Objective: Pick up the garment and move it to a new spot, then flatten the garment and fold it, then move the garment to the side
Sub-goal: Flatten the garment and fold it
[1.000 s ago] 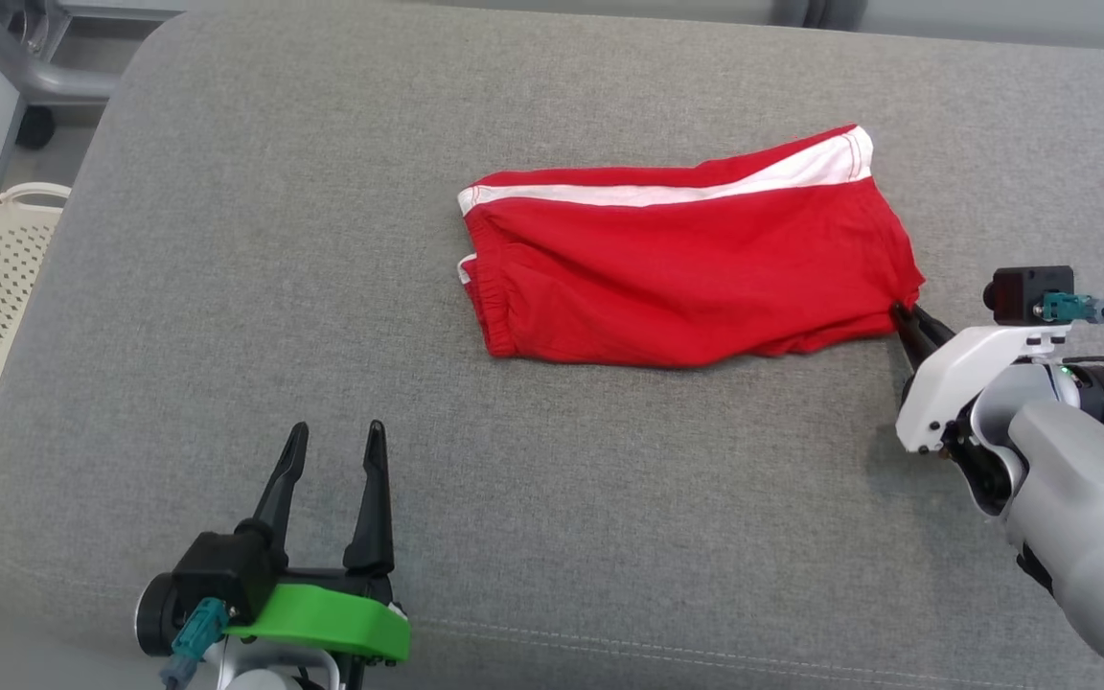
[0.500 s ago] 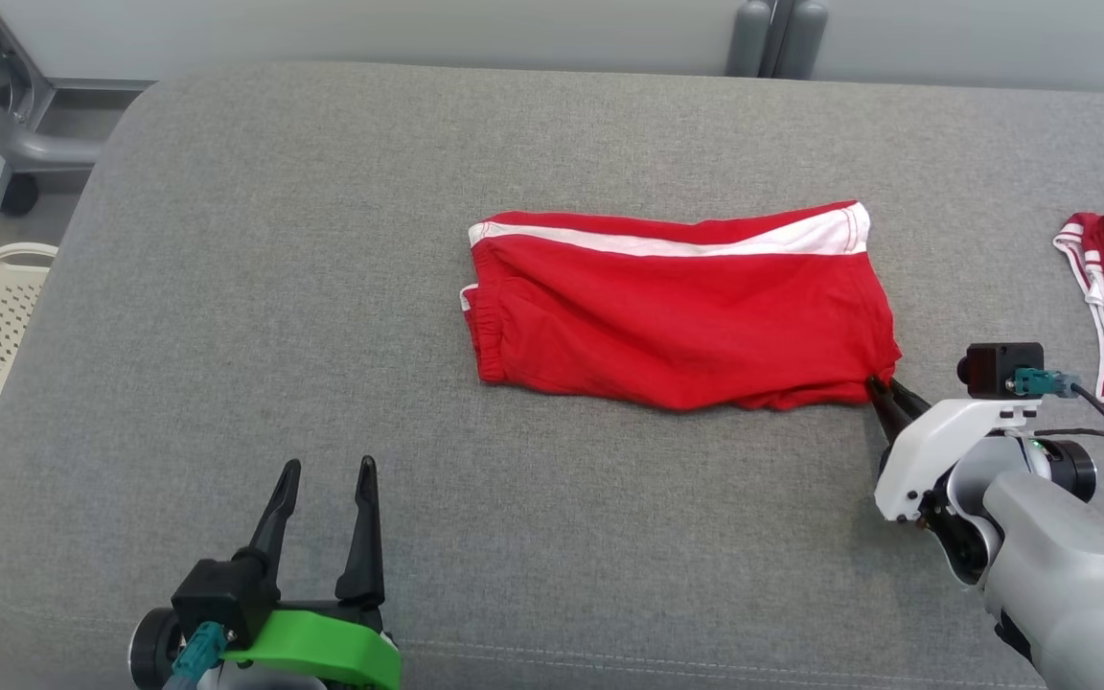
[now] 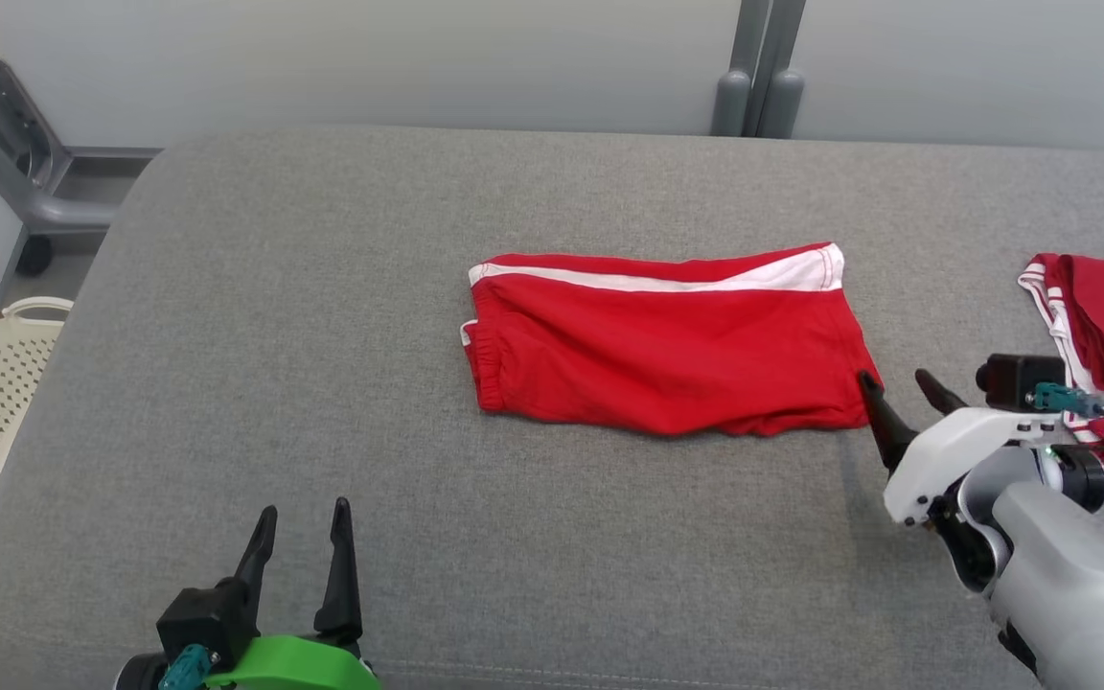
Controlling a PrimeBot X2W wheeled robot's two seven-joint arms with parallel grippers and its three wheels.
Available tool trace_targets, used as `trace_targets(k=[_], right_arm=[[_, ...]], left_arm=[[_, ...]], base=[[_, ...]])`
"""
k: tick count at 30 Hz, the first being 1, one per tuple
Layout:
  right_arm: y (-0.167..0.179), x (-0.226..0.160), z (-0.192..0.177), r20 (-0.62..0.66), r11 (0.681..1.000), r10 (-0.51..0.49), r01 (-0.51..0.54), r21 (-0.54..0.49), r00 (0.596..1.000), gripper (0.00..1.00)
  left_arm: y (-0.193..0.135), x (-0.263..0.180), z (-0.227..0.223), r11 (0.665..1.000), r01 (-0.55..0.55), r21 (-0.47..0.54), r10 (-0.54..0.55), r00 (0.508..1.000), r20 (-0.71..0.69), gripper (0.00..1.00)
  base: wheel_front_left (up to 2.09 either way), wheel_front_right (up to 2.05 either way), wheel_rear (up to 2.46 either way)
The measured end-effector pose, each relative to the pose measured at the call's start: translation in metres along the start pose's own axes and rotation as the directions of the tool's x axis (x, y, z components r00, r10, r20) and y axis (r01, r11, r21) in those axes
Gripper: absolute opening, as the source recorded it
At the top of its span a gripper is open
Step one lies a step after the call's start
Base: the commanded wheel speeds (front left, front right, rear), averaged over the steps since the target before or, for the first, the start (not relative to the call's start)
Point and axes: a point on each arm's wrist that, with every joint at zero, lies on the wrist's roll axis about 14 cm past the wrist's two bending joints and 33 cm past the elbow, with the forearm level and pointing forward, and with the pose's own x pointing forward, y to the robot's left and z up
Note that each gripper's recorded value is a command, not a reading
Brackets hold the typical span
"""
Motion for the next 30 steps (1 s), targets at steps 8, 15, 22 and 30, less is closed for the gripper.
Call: trace_targets(k=[8, 15, 22, 30], right_arm=[[0.005, -0.035, 0.046, 0.239, 0.999, -0.001, 0.011, -0.038, 0.971, 1.00], [0.021, -0.075, 0.050, 0.373, 0.998, -0.044, 0.056, -0.023, 0.927, 1.00], [0.027, -0.099, 0.036, 0.376, 0.997, -0.066, 0.078, -0.017, 0.924, 1.00], [0.029, -0.112, 0.019, 0.332, 0.996, -0.075, 0.086, -0.020, 0.940, 1.00]], left_arm=[[0.011, -0.008, 0.008, 0.999, -0.038, 0.009, 0.038, 0.999, 0.008, 1.00], [0.012, -0.006, 0.021, 0.999, -0.037, 0.028, 0.036, 0.999, 0.034, 1.00], [0.019, -0.004, 0.025, 0.999, -0.053, 0.010, 0.053, 0.998, 0.038, 1.00], [0.018, -0.007, 0.016, 1.000, -0.019, -0.008, 0.019, 1.000, 0.000, 1.00]], base=[[0.00, 0.00, 0.00], [0.00, 0.00, 0.00], [0.00, 0.00, 0.00], [0.00, 0.00, 0.00]])
